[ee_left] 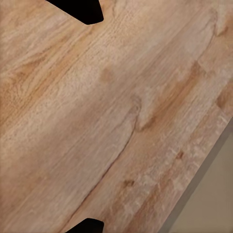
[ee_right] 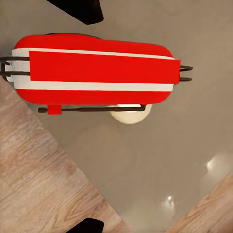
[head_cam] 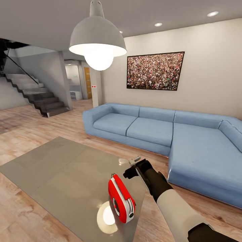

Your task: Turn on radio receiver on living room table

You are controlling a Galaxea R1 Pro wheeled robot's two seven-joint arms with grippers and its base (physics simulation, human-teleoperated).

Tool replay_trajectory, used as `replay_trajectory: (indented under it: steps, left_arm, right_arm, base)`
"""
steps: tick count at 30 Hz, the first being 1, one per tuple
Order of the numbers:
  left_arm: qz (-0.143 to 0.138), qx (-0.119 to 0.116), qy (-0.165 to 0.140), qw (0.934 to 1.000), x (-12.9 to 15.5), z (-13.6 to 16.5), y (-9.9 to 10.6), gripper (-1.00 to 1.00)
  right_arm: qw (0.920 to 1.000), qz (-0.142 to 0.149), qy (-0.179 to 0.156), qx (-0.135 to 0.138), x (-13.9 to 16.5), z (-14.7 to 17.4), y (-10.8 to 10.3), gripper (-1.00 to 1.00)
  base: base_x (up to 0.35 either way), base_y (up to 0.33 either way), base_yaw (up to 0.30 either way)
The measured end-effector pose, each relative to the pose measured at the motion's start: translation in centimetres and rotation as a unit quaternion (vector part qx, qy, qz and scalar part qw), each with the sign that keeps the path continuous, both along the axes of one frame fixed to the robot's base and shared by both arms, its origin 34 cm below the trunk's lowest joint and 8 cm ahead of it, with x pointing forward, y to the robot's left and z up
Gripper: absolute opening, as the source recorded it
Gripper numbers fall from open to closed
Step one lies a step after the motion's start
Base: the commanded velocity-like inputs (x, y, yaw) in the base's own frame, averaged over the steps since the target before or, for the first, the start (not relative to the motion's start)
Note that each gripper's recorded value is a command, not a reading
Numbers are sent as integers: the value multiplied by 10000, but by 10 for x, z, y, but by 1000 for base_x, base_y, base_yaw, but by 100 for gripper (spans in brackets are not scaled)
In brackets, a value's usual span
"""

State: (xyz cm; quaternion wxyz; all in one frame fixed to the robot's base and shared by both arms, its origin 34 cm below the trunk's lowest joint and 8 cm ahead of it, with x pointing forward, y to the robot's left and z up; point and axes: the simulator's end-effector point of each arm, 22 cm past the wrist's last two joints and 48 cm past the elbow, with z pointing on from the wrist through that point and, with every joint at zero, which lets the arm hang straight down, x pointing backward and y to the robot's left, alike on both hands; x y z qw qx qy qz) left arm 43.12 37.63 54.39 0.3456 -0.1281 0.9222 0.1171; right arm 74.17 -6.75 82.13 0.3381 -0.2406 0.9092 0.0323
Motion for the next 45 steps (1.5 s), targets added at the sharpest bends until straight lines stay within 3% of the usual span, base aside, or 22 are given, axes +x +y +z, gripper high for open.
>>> replay_trajectory:
  steps: [45]
  left_arm:
    - [1, 18, 3, 10000, 0, 0, 2, 100]
  right_arm:
    - [10000, -20, 36, 22, -1, -2, 0, 100]
  base:
    - [-33, 48, 0]
